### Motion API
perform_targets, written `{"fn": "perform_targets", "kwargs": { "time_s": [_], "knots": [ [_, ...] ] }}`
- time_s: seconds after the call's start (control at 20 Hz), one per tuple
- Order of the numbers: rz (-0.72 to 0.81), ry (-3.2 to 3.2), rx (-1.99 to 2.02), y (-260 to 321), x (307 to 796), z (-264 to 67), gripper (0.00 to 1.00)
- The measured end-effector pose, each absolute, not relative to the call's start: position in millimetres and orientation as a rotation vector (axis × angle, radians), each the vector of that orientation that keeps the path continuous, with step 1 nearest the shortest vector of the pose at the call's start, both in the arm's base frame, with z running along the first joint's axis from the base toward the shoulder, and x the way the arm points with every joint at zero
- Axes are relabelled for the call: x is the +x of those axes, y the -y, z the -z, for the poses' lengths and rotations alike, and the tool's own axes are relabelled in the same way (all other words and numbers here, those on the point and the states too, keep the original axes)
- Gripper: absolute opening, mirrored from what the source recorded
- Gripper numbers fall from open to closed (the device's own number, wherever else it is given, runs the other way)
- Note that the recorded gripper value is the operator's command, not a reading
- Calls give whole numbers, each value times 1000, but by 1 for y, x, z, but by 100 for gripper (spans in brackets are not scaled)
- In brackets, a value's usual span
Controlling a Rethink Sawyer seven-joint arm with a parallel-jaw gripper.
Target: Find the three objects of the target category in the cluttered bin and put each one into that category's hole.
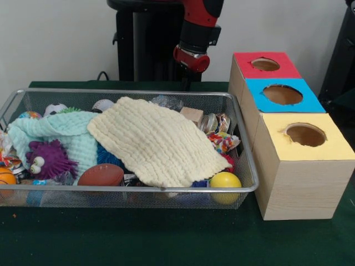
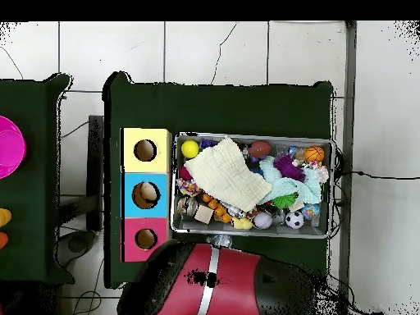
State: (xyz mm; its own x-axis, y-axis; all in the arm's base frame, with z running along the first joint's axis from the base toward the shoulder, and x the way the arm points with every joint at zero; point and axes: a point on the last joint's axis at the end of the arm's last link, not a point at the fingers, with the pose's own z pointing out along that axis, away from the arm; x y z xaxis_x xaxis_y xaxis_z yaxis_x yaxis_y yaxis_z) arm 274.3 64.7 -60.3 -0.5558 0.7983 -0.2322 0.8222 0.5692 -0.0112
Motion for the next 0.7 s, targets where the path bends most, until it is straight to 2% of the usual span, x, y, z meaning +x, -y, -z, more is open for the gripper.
{"fn": "perform_targets", "kwargs": {
  "time_s": [0.25,0.3,0.7],
  "knots": [
    [178,-2601,1354,-65,274,60,0],
    [180,-2602,1352,-65,274,60,100],
    [181,-2602,1347,-65,274,60,100]
  ]
}}
